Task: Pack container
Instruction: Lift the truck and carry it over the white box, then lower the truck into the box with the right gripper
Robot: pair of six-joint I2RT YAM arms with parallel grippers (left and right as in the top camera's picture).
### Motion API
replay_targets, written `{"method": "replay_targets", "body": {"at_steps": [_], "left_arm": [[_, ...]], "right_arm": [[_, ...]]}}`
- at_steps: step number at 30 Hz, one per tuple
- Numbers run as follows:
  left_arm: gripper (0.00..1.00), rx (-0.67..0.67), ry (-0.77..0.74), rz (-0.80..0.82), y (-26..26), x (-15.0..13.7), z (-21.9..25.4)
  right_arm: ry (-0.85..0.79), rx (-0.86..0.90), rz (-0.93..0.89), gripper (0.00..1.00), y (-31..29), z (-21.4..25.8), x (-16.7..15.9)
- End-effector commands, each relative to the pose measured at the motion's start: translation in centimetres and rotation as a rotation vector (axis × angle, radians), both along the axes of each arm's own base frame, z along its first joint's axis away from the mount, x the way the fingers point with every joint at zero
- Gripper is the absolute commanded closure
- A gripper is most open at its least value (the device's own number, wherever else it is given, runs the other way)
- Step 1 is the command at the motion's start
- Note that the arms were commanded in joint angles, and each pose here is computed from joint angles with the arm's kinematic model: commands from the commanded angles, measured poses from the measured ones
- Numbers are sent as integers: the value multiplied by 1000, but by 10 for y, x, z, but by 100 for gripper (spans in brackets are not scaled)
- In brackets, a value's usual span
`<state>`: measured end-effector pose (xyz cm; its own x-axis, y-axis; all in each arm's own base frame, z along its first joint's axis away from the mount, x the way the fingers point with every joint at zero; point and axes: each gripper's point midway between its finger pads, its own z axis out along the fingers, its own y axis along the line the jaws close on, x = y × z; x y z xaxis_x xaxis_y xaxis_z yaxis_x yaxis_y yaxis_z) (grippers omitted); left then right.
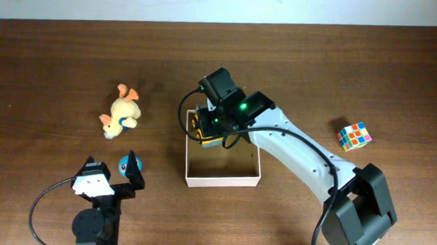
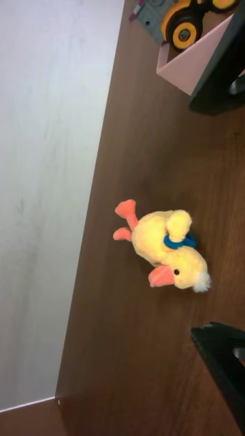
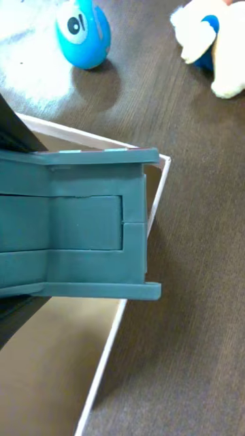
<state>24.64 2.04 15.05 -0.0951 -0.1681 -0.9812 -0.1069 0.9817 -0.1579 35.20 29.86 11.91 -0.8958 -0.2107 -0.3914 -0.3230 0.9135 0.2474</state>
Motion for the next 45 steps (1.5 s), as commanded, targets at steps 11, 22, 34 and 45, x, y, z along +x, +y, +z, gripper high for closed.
{"method": "replay_targets", "body": {"at_steps": [11, 22, 34, 45], "left_arm": [[1, -6, -2, -8, -1, 0, -1], [1, -6, -1, -8, -1, 0, -1], [1, -6, -2, -8, -1, 0, -1], [1, -6, -1, -8, -1, 0, -1]], "right_arm": [[24, -37, -81, 57, 15, -16, -10], [63, -76, -79, 57, 7, -21, -19], [69, -82, -79, 58, 6, -22, -21], [37, -34, -103, 58, 15, -17, -11]]}}
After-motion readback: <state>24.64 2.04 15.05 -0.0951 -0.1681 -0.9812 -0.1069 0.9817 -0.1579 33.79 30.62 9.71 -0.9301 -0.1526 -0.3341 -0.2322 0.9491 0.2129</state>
